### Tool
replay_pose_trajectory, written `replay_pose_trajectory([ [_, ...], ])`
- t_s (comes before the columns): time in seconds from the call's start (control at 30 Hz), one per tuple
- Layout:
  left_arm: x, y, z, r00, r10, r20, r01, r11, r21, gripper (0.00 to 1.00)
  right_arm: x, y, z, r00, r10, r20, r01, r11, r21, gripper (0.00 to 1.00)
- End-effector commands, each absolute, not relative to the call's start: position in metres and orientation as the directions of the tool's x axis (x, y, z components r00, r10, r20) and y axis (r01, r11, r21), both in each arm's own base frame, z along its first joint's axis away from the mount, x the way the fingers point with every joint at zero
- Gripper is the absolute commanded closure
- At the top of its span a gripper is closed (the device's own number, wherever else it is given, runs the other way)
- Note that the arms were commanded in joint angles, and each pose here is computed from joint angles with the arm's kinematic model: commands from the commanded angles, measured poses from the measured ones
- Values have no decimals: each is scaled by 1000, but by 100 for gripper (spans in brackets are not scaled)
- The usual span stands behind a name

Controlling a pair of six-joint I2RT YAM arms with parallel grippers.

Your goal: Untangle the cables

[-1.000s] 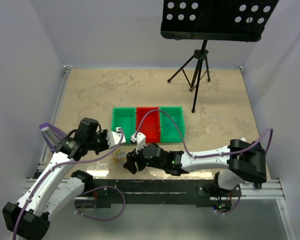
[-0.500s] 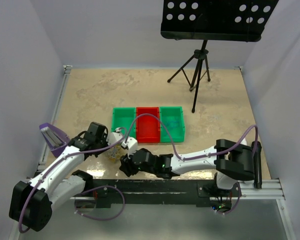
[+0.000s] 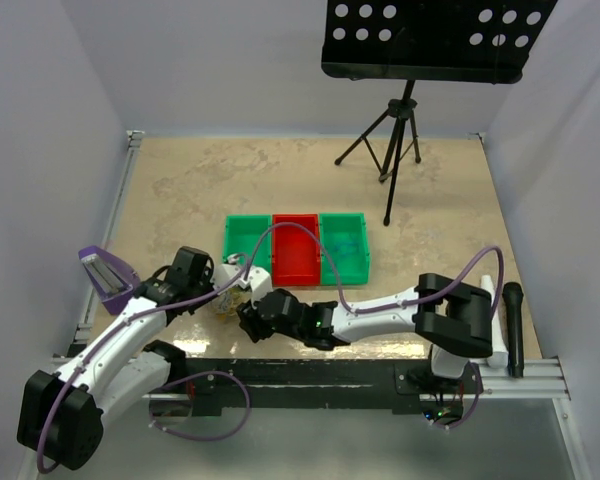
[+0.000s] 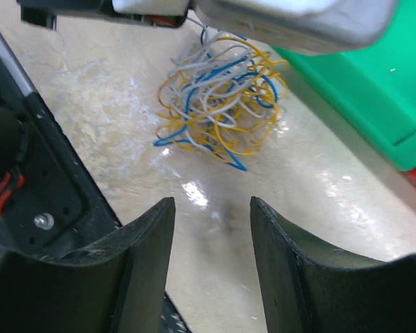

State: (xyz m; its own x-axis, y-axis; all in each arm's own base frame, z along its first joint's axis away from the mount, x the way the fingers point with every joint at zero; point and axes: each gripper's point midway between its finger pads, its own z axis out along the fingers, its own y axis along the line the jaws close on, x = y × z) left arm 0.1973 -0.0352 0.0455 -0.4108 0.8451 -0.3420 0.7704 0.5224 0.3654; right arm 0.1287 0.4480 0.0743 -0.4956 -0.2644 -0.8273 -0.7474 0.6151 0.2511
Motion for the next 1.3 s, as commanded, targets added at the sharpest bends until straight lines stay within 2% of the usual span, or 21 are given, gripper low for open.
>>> replay_pose_trajectory([
  [0.0,204,-38,46,-382,852,-357,769,508,388,100,135,441,111,-302,-216,-929,-838,524,151,48],
  [0.07,204,-38,44,-380,853,-358,772,506,385,100,137,433,124,-237,-143,-961,-855,501,136,47],
  [0.23,204,-41,43,-365,858,-361,782,493,381,100,138,400,146,-124,58,-991,-869,476,137,33],
  [0.4,205,-43,43,-351,864,-360,793,479,376,100,139,414,125,-122,5,-993,-909,402,114,33],
  [0.53,204,-42,42,-355,866,-352,798,477,369,100,147,425,122,-114,22,-993,-934,340,115,36],
  [1.03,205,-43,44,-348,866,-359,796,476,374,100,159,456,83,-59,-89,-994,-957,290,30,41],
  [1.27,205,-43,42,-350,867,-355,798,475,371,100,168,459,69,-36,-75,-997,-949,314,10,53],
])
